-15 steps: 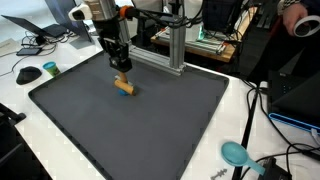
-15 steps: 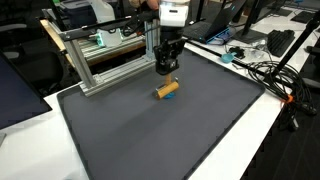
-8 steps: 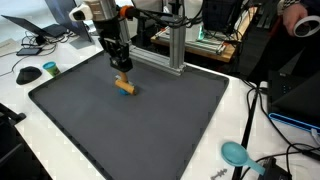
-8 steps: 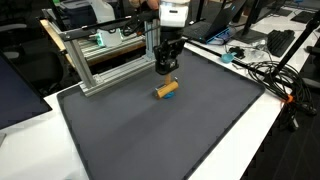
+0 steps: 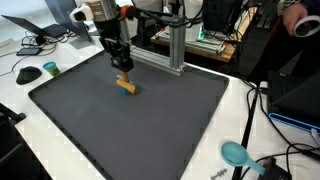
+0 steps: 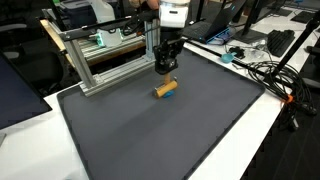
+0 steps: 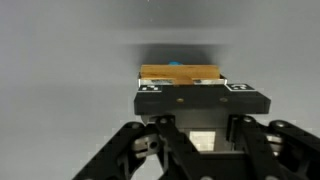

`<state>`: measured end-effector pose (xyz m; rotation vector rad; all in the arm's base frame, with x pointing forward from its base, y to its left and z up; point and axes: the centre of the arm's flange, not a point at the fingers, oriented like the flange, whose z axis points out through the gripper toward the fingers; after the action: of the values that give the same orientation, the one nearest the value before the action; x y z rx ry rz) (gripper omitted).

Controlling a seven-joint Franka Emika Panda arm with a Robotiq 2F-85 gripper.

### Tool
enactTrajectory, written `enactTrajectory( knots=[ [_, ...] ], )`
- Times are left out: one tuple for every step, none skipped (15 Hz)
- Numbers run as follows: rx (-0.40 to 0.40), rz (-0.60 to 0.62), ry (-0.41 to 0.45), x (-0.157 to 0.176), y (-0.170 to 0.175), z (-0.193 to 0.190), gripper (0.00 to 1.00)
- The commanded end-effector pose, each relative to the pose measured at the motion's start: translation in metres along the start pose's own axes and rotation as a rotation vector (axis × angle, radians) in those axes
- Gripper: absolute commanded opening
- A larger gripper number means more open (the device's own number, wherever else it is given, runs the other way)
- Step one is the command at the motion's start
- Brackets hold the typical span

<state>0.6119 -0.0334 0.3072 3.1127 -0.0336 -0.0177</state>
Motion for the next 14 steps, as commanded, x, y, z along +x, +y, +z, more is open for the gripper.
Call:
enactTrajectory(
  knots=[
    [0.038, -0.009, -0.147, -0.012, -0.009, 0.063, 0.22],
    [0.039, -0.010, -0.151, -0.013, -0.009, 0.063, 0.22],
    [0.039, -0.010, -0.155, -0.013, -0.009, 0.063, 0.22],
    [0.039, -0.011, -0.160, -0.013, -0.009, 0.063, 0.22],
    [0.040, -0.011, -0.166, -0.014, -0.010, 0.063, 0.22],
    [0.041, -0.012, -0.175, -0.014, -0.010, 0.064, 0.22],
    [0.041, -0.013, -0.189, -0.016, -0.010, 0.064, 0.22],
    [0.042, -0.013, -0.213, -0.018, -0.010, 0.067, 0.22],
    [0.044, -0.014, -0.255, -0.022, -0.010, 0.072, 0.22],
    [0.038, -0.016, -0.279, -0.024, -0.010, 0.070, 0.22],
    [0.032, -0.017, -0.306, -0.027, -0.010, 0.070, 0.22],
    [0.024, -0.019, -0.330, -0.029, -0.009, 0.067, 0.22],
    [0.022, -0.020, -0.356, -0.032, -0.009, 0.064, 0.22],
    [0.009, -0.021, -0.374, -0.033, -0.007, 0.057, 0.22]
  ],
)
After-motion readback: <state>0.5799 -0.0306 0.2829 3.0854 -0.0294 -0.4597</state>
